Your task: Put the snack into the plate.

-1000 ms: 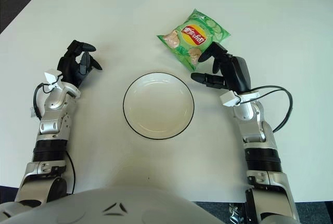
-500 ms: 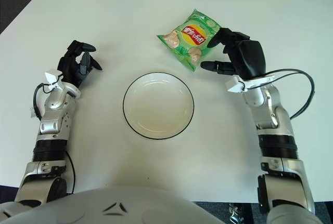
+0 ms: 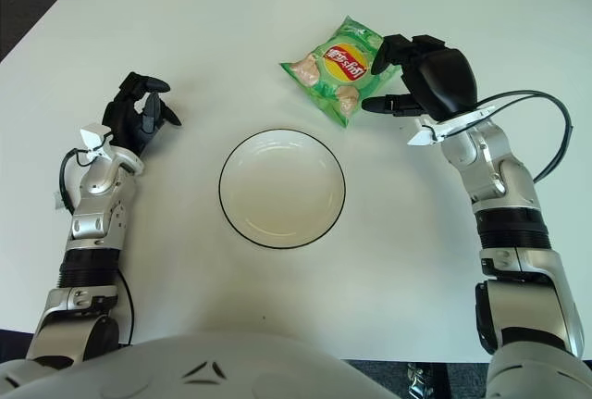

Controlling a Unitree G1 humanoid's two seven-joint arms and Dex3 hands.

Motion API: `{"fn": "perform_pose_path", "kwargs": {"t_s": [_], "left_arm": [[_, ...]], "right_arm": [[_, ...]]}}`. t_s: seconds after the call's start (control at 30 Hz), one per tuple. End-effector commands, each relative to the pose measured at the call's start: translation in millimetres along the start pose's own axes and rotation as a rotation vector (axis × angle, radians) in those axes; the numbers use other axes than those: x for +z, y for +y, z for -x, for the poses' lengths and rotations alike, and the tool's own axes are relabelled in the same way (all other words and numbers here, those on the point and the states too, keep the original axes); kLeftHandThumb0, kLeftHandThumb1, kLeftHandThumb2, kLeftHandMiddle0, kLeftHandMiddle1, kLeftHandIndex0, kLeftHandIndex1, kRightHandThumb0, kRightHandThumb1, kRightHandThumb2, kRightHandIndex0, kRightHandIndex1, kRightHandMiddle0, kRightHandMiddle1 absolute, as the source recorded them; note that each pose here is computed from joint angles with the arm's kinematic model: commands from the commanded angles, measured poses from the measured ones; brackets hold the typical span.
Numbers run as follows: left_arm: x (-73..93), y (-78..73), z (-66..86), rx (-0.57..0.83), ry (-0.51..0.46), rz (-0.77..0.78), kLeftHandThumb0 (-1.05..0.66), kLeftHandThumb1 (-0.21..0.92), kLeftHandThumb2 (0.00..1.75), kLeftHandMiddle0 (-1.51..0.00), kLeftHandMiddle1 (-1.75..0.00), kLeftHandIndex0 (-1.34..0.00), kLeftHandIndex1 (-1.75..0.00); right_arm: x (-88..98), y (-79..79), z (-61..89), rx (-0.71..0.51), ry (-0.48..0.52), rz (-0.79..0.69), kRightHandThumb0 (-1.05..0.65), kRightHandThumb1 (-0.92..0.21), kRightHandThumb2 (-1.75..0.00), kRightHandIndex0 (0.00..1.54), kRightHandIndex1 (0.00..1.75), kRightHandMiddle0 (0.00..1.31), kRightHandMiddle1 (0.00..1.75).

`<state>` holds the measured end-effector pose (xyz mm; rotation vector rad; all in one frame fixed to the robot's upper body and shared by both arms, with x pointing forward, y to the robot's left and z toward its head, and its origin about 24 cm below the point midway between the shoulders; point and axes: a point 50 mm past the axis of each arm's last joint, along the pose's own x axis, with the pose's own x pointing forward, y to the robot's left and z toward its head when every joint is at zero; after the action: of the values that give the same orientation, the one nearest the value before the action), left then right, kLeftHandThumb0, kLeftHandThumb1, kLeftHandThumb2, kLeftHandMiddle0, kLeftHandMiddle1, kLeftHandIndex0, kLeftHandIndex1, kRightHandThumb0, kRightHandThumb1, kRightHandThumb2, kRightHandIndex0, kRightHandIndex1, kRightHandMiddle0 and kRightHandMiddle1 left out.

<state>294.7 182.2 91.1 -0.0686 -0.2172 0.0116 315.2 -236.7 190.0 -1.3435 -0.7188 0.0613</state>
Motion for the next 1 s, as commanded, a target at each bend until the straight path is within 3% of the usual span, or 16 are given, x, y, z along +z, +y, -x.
{"fn": "perform_pose_path", "kwargs": {"t_s": [0.0, 0.1, 0.23, 0.63, 0.83, 0.97], "left_arm": [[-34.3, -1.2, 22.1, 0.034, 0.127, 0.025, -0.36, 0.88, 0.48, -0.84, -1.75, -0.33, -1.65], [-34.5, -1.2, 22.0, 0.034, 0.125, 0.024, -0.36, 0.87, 0.49, -0.85, -1.75, -0.33, -1.65], [-34.6, -1.7, 21.7, 0.034, 0.123, 0.023, -0.36, 0.86, 0.51, -0.85, -1.75, -0.32, -1.66], [-35.4, -2.8, 21.8, 0.032, 0.120, 0.016, -0.36, 0.84, 0.56, -0.85, -1.75, -0.32, -1.68], [-35.5, -3.7, 22.0, 0.033, 0.118, 0.010, -0.36, 0.84, 0.57, -0.86, -1.75, -0.31, -1.68], [-35.5, -4.1, 22.2, 0.033, 0.117, 0.007, -0.36, 0.83, 0.58, -0.86, -1.75, -0.31, -1.69]], "right_arm": [[-1.0, -7.2, -5.9, 0.042, -0.028, 0.005, -0.45, -0.92, -0.16, 0.47, 0.17, 0.34, 0.69], [-0.7, -8.9, -8.9, 0.085, -0.044, 0.010, -0.49, -0.92, -0.10, 0.42, 0.06, 0.35, 0.41], [-1.1, -12.6, -14.9, 0.150, -0.066, 0.023, -0.58, -0.92, -0.06, 0.35, 0.01, 0.35, 0.21], [-3.2, -18.5, -31.2, 0.360, -0.110, 0.035, -0.75, -0.92, -0.11, 0.21, 0.00, 0.25, 0.06], [-2.9, -19.9, -42.3, 0.586, -0.091, -0.023, -0.79, -0.92, -0.12, 0.05, 0.00, 0.14, 0.01], [-2.6, -21.1, -46.3, 0.659, -0.079, -0.057, -0.82, -0.92, -0.12, 0.01, 0.00, 0.08, 0.00]]}}
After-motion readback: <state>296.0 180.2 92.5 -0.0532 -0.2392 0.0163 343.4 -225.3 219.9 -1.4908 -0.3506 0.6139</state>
